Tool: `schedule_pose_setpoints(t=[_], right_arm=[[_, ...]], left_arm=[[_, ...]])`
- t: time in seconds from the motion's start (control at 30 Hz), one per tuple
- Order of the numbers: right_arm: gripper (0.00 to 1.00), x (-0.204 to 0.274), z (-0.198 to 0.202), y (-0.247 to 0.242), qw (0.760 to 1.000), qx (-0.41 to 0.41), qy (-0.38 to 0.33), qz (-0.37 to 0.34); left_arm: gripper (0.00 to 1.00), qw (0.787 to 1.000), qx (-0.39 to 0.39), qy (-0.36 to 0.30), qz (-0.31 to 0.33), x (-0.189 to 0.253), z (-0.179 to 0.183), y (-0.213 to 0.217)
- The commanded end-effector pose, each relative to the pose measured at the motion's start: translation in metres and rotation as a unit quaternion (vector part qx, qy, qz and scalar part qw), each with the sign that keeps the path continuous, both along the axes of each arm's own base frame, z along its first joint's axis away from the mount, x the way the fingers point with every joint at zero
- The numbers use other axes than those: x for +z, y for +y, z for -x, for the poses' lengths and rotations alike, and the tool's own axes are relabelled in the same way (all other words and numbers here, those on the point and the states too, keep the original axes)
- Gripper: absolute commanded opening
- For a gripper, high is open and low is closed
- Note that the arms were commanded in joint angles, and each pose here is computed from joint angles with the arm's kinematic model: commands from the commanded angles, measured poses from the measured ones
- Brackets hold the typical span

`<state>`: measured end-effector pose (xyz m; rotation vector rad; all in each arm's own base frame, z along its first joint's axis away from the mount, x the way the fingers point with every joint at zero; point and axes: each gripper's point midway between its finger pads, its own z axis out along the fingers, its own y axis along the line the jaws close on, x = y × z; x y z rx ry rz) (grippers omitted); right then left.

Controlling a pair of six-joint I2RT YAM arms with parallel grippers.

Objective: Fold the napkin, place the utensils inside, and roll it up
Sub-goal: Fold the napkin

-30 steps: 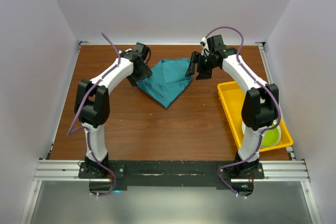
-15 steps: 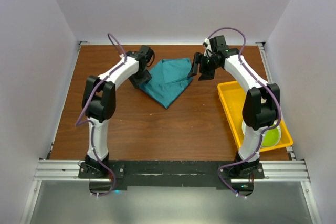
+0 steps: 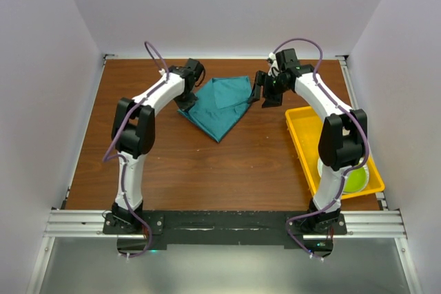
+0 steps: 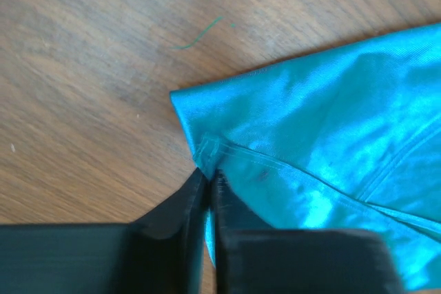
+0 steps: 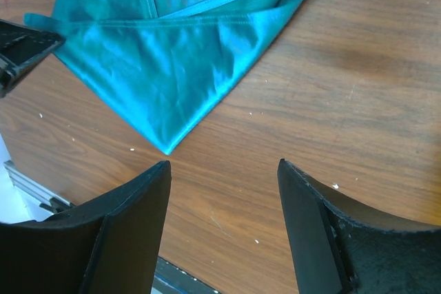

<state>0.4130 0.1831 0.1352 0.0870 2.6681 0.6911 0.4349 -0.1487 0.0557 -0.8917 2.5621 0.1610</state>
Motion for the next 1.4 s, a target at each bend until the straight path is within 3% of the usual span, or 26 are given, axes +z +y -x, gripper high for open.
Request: schedule_pose_setpoints(t=[0.0, 0.2, 0.27, 0.33, 0.37, 0.43, 0.5, 0.53, 0.6, 0.63, 0.8, 1.1, 1.37], right_arm=[[0.67, 0.022, -0.001, 0.001, 0.999, 0.007, -0.031, -0.012], [0.67, 0.016, 0.000, 0.002, 1.000, 0.005, -0.022, -0.018], [0.67, 0.014, -0.002, 0.005, 0.999, 0.006, -0.022, -0.027], [0.67, 0.010, -0.005, 0.009, 0.999, 0.003, -0.015, -0.036], [0.67, 0.011, -0.007, 0.014, 0.999, 0.007, -0.017, -0.047], [0.67, 0.006, -0.011, 0.018, 0.998, 0.005, -0.009, -0.058], [0.67, 0.005, -0.013, 0.026, 0.997, 0.009, -0.004, -0.078], [0.67, 0.000, -0.014, 0.028, 0.996, 0.009, 0.004, -0.085], [0.66, 0.000, -0.017, 0.036, 0.994, 0.015, 0.002, -0.105], [0.65, 0.000, -0.019, 0.038, 0.994, 0.016, 0.001, -0.112], [0.61, -0.004, -0.040, 0.050, 0.991, 0.016, -0.005, -0.134], [0.52, -0.030, -0.082, 0.054, 0.995, 0.001, -0.016, -0.096], [0.52, -0.052, -0.096, 0.061, 0.998, 0.022, -0.007, -0.058]], left_arm=[[0.00, 0.999, -0.021, -0.049, 0.002, 0.028, -0.016, -0.014], [0.00, 0.989, -0.104, -0.091, 0.052, 0.057, -0.021, -0.052], [0.00, 0.980, -0.150, -0.106, 0.075, 0.057, -0.021, -0.063], [0.00, 0.965, -0.184, -0.165, 0.089, 0.083, -0.028, -0.070], [0.00, 0.962, -0.200, -0.159, 0.096, 0.071, -0.018, -0.070], [0.00, 0.940, -0.230, -0.222, 0.119, 0.098, -0.023, -0.075], [0.00, 0.930, -0.245, -0.233, 0.144, 0.093, -0.016, -0.068], [0.00, 0.908, -0.272, -0.258, 0.187, 0.103, -0.018, -0.081], [0.00, 0.890, -0.288, -0.273, 0.227, 0.098, -0.013, -0.078], [0.00, 0.870, -0.303, -0.298, 0.249, 0.108, -0.015, -0.085], [0.00, 0.860, -0.334, -0.293, 0.251, 0.099, -0.010, -0.088], [0.00, 0.854, -0.350, -0.280, 0.263, 0.090, -0.003, -0.092], [0.00, 0.856, -0.354, -0.270, 0.264, 0.082, 0.004, -0.091]])
